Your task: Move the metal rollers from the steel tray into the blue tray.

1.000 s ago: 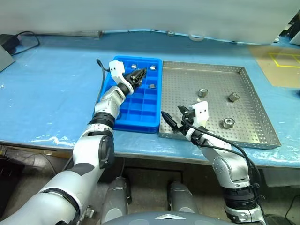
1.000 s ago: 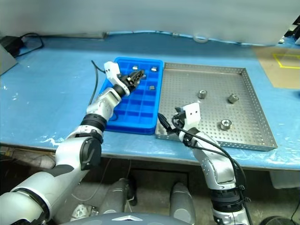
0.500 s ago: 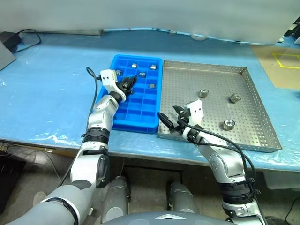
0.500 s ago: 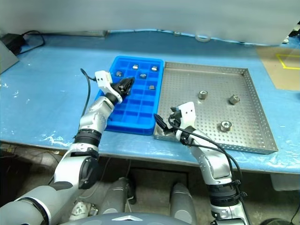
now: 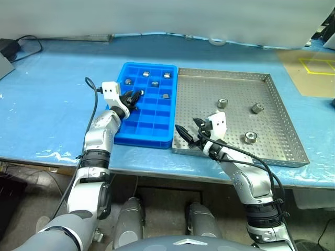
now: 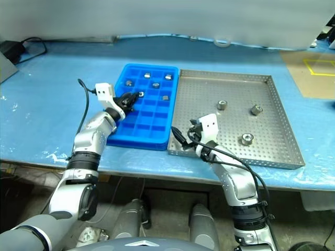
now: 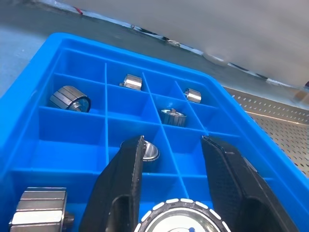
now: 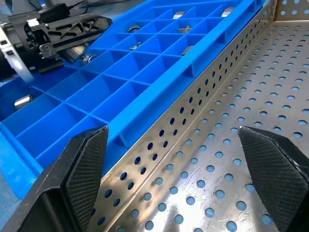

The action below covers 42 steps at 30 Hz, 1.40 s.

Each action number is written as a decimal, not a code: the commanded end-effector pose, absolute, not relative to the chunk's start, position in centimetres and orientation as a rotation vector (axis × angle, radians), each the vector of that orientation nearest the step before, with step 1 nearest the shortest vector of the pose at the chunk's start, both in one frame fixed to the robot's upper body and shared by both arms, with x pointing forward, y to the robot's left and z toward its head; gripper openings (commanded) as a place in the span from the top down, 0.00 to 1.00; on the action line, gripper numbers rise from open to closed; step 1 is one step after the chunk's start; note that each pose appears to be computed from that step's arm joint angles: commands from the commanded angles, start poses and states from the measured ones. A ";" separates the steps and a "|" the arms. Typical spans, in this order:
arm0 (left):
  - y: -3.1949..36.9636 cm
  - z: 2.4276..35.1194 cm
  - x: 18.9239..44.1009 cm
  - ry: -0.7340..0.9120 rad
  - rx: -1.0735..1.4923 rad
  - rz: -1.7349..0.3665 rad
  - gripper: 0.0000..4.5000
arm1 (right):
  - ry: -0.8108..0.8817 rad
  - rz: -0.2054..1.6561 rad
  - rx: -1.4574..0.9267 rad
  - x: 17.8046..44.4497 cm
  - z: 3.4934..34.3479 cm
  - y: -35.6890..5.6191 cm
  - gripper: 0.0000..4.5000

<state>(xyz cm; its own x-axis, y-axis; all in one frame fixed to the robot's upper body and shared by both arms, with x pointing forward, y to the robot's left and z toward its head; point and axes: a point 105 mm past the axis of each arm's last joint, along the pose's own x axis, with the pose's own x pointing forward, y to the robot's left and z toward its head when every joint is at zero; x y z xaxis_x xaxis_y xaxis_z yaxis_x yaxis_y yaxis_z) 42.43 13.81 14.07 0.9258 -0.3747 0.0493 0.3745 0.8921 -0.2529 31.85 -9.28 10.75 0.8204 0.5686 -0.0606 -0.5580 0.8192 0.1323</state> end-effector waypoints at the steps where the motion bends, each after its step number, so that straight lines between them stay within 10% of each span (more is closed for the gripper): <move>1: 13.6 14.9 41.7 -0.012 -0.241 -0.434 0.64 | 0.062 0.610 0.112 31.8 11.5 -9.2 0.00; 7: 14.6 13.7 41.8 0.041 -0.229 -0.393 0.64 | 0.063 0.612 0.110 31.9 11.4 -9.1 0.00; 14: 13.2 14.2 42.2 0.063 -0.260 -0.470 0.16 | 0.062 0.603 0.105 31.9 11.3 -9.3 0.00; 27: 11.2 18.4 43.6 0.012 -0.399 -0.691 0.16 | 0.041 0.561 0.101 31.9 11.6 -9.9 0.00; 42: 6.7 18.6 38.1 0.242 -0.861 -1.070 0.16 | 0.077 0.726 0.528 34.2 15.8 -5.5 0.00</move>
<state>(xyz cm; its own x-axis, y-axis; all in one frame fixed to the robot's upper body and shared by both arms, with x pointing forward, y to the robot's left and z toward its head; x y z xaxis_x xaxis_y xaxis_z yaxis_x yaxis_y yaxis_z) 38.77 7.08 17.49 0.5219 -0.8358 0.1705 0.6386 0.2503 -0.7276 34.40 -6.37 15.55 0.7792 0.6173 0.1082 -0.5966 0.6777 0.4299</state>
